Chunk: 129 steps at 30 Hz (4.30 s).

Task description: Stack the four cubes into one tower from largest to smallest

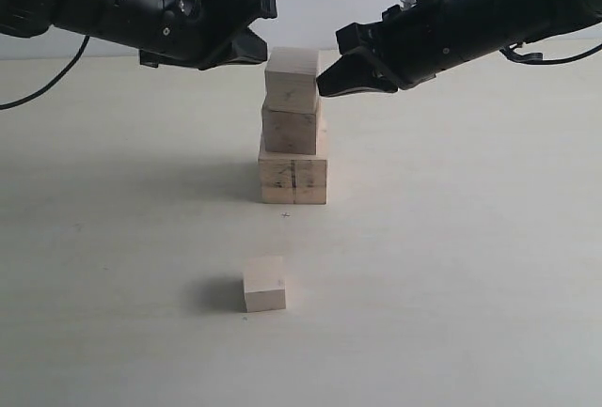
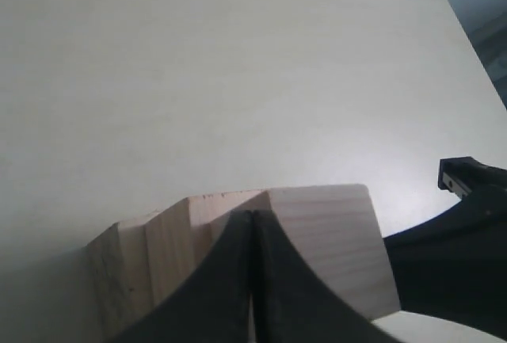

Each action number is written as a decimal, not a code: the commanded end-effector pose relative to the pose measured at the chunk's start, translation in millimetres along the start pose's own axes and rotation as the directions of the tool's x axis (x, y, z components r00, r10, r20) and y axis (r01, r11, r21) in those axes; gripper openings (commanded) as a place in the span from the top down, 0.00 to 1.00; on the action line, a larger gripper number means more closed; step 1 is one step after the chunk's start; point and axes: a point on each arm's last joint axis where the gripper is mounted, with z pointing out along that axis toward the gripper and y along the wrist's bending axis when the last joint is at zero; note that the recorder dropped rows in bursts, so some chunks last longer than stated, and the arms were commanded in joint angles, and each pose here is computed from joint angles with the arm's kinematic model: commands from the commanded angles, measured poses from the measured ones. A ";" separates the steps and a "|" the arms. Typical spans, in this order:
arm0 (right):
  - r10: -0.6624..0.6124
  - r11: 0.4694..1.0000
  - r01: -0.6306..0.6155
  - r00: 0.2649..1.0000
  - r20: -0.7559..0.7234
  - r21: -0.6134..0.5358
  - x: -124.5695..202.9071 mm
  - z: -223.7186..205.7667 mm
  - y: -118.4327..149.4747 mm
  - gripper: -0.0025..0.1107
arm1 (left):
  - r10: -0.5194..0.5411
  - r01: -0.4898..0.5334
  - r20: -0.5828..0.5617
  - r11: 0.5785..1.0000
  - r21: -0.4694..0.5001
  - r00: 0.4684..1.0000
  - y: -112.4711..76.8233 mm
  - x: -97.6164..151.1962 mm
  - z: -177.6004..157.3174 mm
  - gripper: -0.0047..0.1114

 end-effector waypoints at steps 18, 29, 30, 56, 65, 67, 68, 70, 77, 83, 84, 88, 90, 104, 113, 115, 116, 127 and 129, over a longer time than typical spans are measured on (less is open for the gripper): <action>-0.012 1.000 0.012 0.999 0.039 -0.001 -4.1 0.0 1.1 0.98 | -0.015 0.018 0.061 0.999 -0.040 0.998 5.1 -5.6 2.7 0.96; -0.044 0.956 -0.006 0.986 0.162 0.293 -19.9 -20.9 -10.6 0.98 | 0.414 -0.415 0.028 0.908 0.056 0.910 -62.4 11.1 -32.8 0.96; -0.027 0.944 -0.033 0.984 0.177 0.327 -20.6 -22.1 -14.0 0.98 | 0.431 -0.432 0.030 0.900 0.055 0.902 -67.2 15.4 -29.2 0.96; -0.034 0.934 -0.005 0.994 0.103 0.358 -14.7 -22.9 -15.9 0.98 | 0.444 -0.444 -0.075 0.896 0.021 0.893 -52.4 38.3 10.9 0.96; -0.030 0.937 -0.004 0.995 0.093 0.348 -13.7 -22.4 -15.1 0.98 | 0.440 -0.440 -0.091 0.898 0.027 0.893 -51.0 40.7 13.7 0.96; -0.030 0.937 -0.004 0.995 0.093 0.348 -13.7 -22.4 -15.1 0.98 | 0.440 -0.439 -0.102 0.898 0.038 0.892 -51.6 41.9 13.2 0.96; -0.030 0.937 -0.004 0.995 0.093 0.348 -13.7 -22.4 -15.1 0.98 | 0.447 -0.444 -0.111 0.895 0.046 0.888 -51.9 43.0 13.1 0.96; -0.030 0.937 -0.004 0.995 0.093 0.348 -13.7 -22.4 -15.1 0.98 | 0.463 -0.459 -0.140 0.886 0.065 0.875 -52.0 46.1 12.6 0.96; -0.030 0.937 -0.004 0.995 0.093 0.348 -13.7 -22.4 -15.1 0.98 | 0.512 -0.512 -0.130 0.858 0.034 0.849 -49.2 43.8 12.9 0.96; -0.025 0.941 -0.007 0.996 0.087 0.338 -13.0 -22.0 -14.2 0.98 | 0.515 -0.517 -0.086 0.856 -0.006 0.853 -48.2 38.5 13.4 0.96; -0.024 0.942 -0.006 0.996 0.086 0.337 -12.9 -22.0 -14.0 0.98 | 0.515 -0.517 -0.086 0.856 -0.006 0.853 -48.2 38.5 13.4 0.96; -0.022 0.944 -0.006 0.997 0.080 0.331 -12.3 -21.8 -13.5 0.98 | 0.514 -0.516 -0.097 0.856 0.004 0.852 -48.4 39.9 13.3 0.96; -0.021 0.945 -0.006 0.997 0.078 0.328 -12.1 -21.7 -13.3 0.98 | 0.514 -0.516 -0.099 0.857 0.004 0.852 -48.1 40.1 13.9 0.96; 0.005 0.967 -0.009 1.000 0.016 0.256 -6.1 -19.4 -6.8 0.98 | 0.509 -0.509 -0.139 0.860 0.039 0.850 -49.0 44.9 13.3 0.96; 0.024 0.986 -0.011 0.997 -0.077 0.169 2.4 -17.9 1.3 0.98 | 0.499 -0.497 -0.151 0.866 0.052 0.853 -49.6 46.5 13.1 0.96; 0.025 0.987 -0.011 0.996 -0.083 0.163 3.0 -17.9 1.9 0.98 | 0.499 -0.497 -0.153 0.866 0.054 0.853 -49.7 46.7 13.1 0.96; 0.033 0.986 -0.020 0.996 -0.081 0.164 3.0 -17.9 1.8 0.98 | 0.499 -0.497 -0.153 0.866 0.054 0.853 -49.7 46.7 13.1 0.96; 0.164 0.948 -0.187 0.981 0.107 0.257 -12.3 -30.7 3.1 0.98 | 0.499 -0.498 -0.143 0.866 0.045 0.854 -49.4 45.6 13.3 0.96; 0.198 0.935 -0.233 0.968 0.152 0.268 -15.2 -32.7 2.2 0.98 | 0.498 -0.498 -0.128 0.867 0.033 0.858 -49.2 43.8 13.5 0.96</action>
